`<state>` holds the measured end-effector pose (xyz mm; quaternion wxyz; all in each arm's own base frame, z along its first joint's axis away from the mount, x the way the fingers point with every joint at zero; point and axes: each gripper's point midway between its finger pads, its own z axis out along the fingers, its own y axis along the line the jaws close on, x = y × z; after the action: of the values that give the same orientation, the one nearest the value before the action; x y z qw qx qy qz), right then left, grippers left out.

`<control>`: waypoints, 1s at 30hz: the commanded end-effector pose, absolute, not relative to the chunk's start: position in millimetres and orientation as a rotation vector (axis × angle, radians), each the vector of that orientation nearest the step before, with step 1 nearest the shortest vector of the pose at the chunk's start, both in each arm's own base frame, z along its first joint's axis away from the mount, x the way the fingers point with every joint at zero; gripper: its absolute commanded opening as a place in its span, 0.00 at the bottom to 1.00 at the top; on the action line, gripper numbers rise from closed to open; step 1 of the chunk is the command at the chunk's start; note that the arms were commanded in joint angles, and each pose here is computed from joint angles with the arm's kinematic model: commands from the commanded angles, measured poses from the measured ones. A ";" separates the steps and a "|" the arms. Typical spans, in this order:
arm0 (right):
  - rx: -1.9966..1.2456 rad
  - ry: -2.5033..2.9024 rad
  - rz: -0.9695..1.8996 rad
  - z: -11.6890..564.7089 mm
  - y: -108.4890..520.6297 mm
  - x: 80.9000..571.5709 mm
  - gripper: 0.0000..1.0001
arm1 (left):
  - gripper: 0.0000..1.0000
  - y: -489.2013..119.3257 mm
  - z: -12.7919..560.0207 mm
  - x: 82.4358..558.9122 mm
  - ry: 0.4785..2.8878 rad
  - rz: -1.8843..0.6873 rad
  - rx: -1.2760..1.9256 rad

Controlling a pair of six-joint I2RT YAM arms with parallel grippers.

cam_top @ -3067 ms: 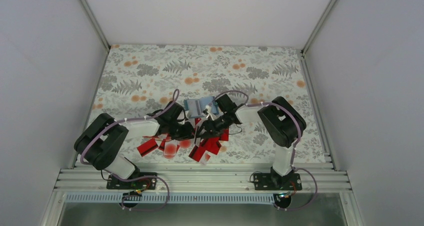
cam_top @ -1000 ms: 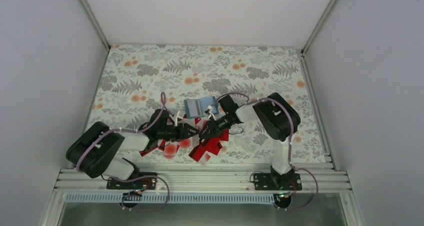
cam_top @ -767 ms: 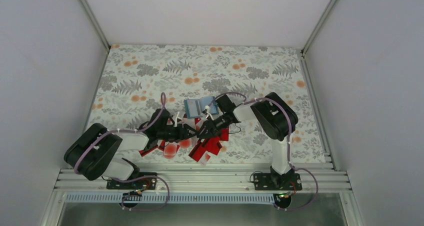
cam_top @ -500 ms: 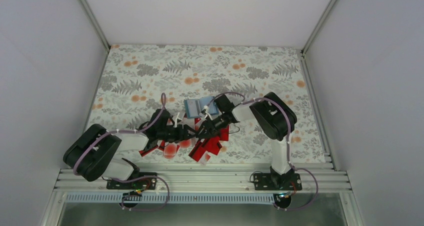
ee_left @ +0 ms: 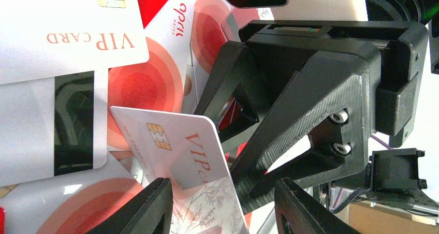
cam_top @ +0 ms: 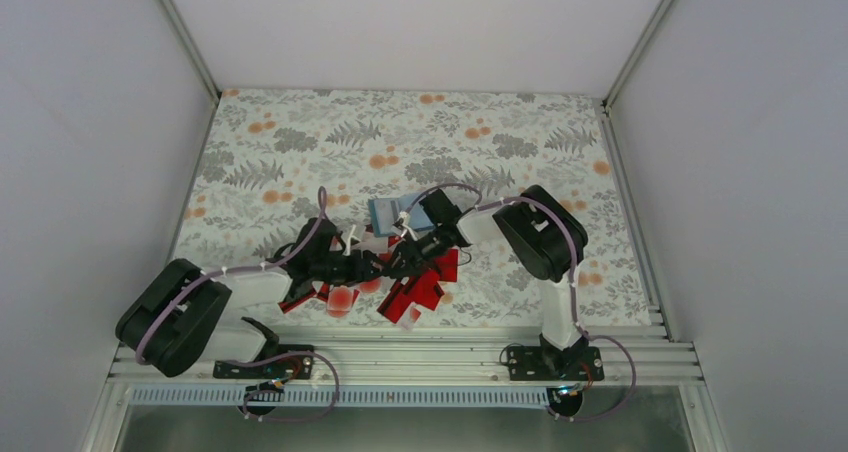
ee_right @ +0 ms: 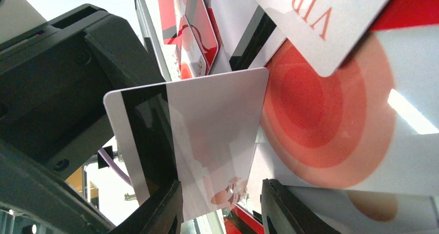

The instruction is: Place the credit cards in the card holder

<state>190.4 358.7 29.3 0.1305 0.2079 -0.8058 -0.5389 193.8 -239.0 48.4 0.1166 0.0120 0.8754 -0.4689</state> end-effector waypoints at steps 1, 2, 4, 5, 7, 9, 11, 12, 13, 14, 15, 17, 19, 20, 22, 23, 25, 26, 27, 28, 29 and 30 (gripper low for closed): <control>0.609 -2.359 -1.546 20.4 365.6 190.8 0.39 | 0.49 -229.7 44.1 192.3 2.570 -1.310 0.039; 0.606 -2.360 -1.544 20.0 366.0 190.7 0.39 | 0.48 -227.8 43.4 192.3 2.574 -1.297 0.032; 0.601 -2.361 -1.542 18.9 366.7 190.9 0.39 | 0.47 -223.9 41.4 191.1 2.584 -1.271 0.027; 0.600 -2.361 -1.542 18.6 367.3 190.6 0.39 | 0.46 -222.3 41.0 190.8 2.587 -1.262 0.023; 0.597 -2.361 -1.538 17.5 368.2 189.4 0.39 | 0.45 -219.7 40.5 189.9 2.592 -1.250 0.017; 0.597 -2.364 -1.536 17.4 369.6 189.9 0.39 | 0.44 -217.9 39.1 188.4 2.599 -1.242 0.012; 0.596 -2.364 -1.529 16.1 370.9 188.7 0.39 | 0.43 -216.8 38.8 187.6 2.601 -1.238 0.011; 0.595 -2.365 -1.526 15.5 371.3 188.3 0.39 | 0.43 -216.4 38.4 187.1 2.603 -1.236 0.011; 0.598 -2.366 -1.525 15.4 372.3 188.0 0.39 | 0.42 -215.9 37.6 186.3 2.605 -1.236 0.009; 0.595 -2.366 -1.522 14.9 372.5 187.7 0.39 | 0.42 -215.7 36.9 185.7 2.608 -1.235 0.008; 0.595 -2.366 -1.520 14.3 372.8 187.0 0.39 | 0.41 -215.2 36.4 185.6 2.610 -1.231 0.005; 0.594 -2.367 -1.516 14.1 373.4 186.2 0.39 | 0.40 -214.9 36.7 185.7 2.607 -1.231 0.002; 0.596 -2.367 -1.514 13.6 374.1 185.5 0.39 | 0.37 -215.1 37.3 186.4 2.603 -1.234 0.000; 0.593 -2.369 -1.511 12.9 374.1 185.4 0.39 | 0.36 -215.5 37.0 186.5 2.603 -1.234 0.003; 0.591 -2.369 -1.506 11.4 374.4 184.7 0.39 | 0.34 -216.3 37.4 188.0 2.600 -1.238 0.001; 0.586 -2.370 -1.503 10.2 373.9 184.6 0.39 | 0.32 -216.4 36.7 188.1 2.602 -1.237 -0.001; 0.585 -2.373 -1.502 9.9 373.9 185.0 0.38 | 0.29 -216.8 35.9 189.2 2.605 -1.232 -0.001; 0.585 -2.373 -1.501 9.6 373.4 184.4 0.38 | 0.28 -216.8 35.3 189.8 2.606 -1.230 -0.003; 0.584 -2.372 -1.502 10.2 373.4 184.4 0.38 | 0.27 -216.6 34.7 190.4 2.608 -1.225 -0.004; 0.586 -2.374 -1.501 9.6 373.2 184.3 0.38 | 0.23 -216.4 34.2 191.4 2.608 -1.218 -0.007; 0.585 -2.376 -1.500 9.9 373.1 184.4 0.38 | 0.20 -216.4 33.9 192.1 2.609 -1.215 -0.007; 0.585 -2.375 -1.499 9.4 372.6 183.9 0.38 | 0.17 -216.1 33.3 193.2 2.610 -1.208 -0.010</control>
<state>188.2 369.8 28.0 0.1363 0.2024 -0.8053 -0.5403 188.9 -223.6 45.6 0.1287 0.0090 0.8870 -0.4434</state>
